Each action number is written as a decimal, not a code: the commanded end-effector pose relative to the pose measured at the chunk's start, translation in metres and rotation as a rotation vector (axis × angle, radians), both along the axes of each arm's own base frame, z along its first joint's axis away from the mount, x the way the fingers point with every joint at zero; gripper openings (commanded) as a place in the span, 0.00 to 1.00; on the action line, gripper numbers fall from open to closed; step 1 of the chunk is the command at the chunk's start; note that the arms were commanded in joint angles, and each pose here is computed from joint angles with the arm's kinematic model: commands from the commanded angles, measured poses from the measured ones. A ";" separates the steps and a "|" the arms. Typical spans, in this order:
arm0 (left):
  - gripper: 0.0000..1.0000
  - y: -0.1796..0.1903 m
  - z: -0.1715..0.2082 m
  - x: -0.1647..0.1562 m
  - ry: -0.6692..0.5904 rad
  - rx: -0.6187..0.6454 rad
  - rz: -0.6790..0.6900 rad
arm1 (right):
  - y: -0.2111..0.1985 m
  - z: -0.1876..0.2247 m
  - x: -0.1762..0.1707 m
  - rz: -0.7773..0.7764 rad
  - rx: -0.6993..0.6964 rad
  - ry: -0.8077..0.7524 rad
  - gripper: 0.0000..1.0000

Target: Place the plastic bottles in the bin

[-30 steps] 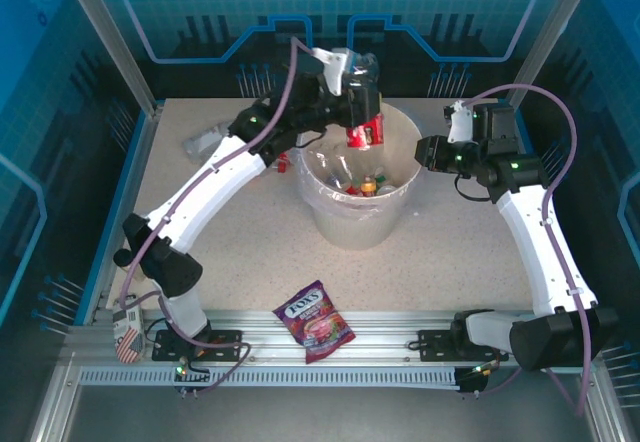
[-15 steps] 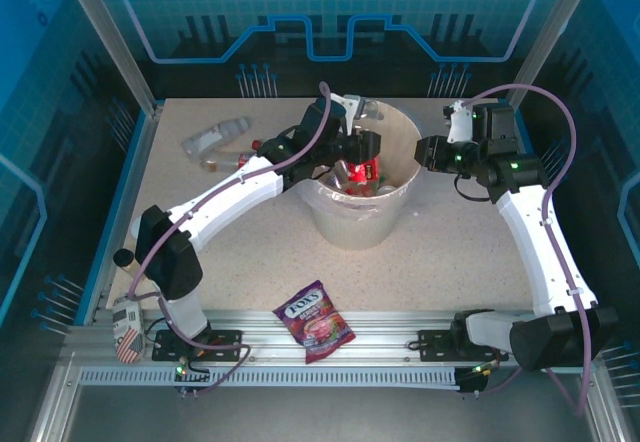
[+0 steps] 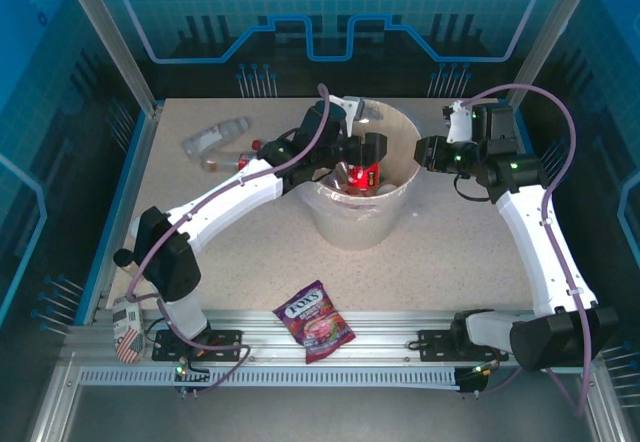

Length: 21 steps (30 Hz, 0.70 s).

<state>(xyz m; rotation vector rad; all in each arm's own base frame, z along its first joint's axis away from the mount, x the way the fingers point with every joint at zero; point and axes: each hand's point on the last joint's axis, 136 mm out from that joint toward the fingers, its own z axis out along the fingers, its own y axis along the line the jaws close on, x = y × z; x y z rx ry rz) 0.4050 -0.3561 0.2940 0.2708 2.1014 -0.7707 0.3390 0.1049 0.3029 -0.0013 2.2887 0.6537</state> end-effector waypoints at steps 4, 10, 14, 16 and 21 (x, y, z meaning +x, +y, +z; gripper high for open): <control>0.83 0.003 0.033 -0.012 -0.038 -0.053 -0.014 | 0.013 -0.005 -0.005 0.051 0.017 0.022 0.26; 0.76 0.005 0.039 -0.019 -0.030 -0.073 -0.020 | 0.013 -0.005 -0.005 0.051 0.015 0.023 0.26; 0.72 0.005 0.040 -0.022 -0.029 -0.078 -0.024 | 0.013 -0.005 -0.006 0.051 0.015 0.022 0.26; 0.69 0.004 0.036 -0.022 -0.017 -0.081 -0.021 | 0.013 -0.005 -0.007 0.050 0.015 0.024 0.26; 0.62 -0.004 0.020 -0.025 0.029 -0.094 -0.029 | 0.012 -0.005 -0.006 0.049 0.012 0.021 0.26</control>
